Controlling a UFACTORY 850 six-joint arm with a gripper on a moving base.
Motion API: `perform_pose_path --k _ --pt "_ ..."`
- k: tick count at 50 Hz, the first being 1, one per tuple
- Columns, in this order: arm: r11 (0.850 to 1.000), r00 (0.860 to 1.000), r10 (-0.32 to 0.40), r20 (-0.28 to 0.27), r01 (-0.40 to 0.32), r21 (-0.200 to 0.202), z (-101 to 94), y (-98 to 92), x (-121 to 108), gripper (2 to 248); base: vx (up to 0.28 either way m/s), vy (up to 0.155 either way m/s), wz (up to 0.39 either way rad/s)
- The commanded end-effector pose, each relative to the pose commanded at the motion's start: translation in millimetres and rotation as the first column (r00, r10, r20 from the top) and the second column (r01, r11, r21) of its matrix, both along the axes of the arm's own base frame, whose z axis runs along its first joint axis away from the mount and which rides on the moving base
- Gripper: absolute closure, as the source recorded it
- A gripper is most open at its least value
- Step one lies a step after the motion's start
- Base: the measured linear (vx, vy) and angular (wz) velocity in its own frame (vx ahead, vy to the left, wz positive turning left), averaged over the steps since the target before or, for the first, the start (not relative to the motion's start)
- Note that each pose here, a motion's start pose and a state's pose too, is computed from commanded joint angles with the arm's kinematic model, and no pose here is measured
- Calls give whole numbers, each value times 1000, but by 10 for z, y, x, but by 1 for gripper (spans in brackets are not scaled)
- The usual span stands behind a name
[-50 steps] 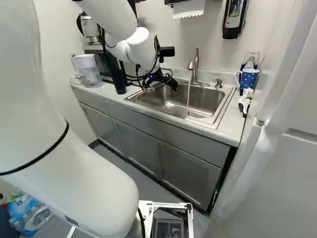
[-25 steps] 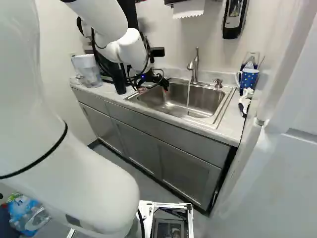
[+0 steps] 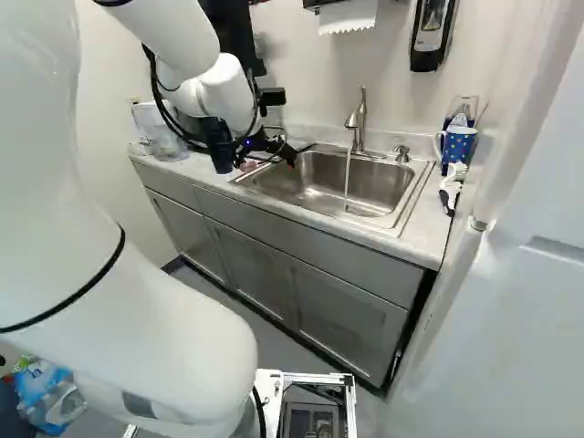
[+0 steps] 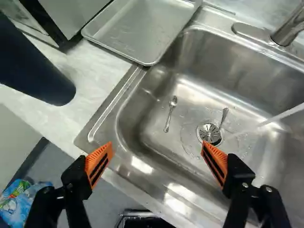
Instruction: Rinse the cup and place it in the tray
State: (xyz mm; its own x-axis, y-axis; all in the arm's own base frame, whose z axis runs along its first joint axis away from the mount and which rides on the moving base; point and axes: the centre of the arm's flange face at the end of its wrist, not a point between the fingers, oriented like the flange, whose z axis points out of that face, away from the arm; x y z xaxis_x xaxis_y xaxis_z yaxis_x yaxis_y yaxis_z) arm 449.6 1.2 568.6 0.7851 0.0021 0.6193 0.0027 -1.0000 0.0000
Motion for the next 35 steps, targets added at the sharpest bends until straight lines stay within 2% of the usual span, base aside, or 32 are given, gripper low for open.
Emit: perform_pose_path --k 35 --pt "992 992 124 -2 -124 0 6 578 121 3 0 0 0"
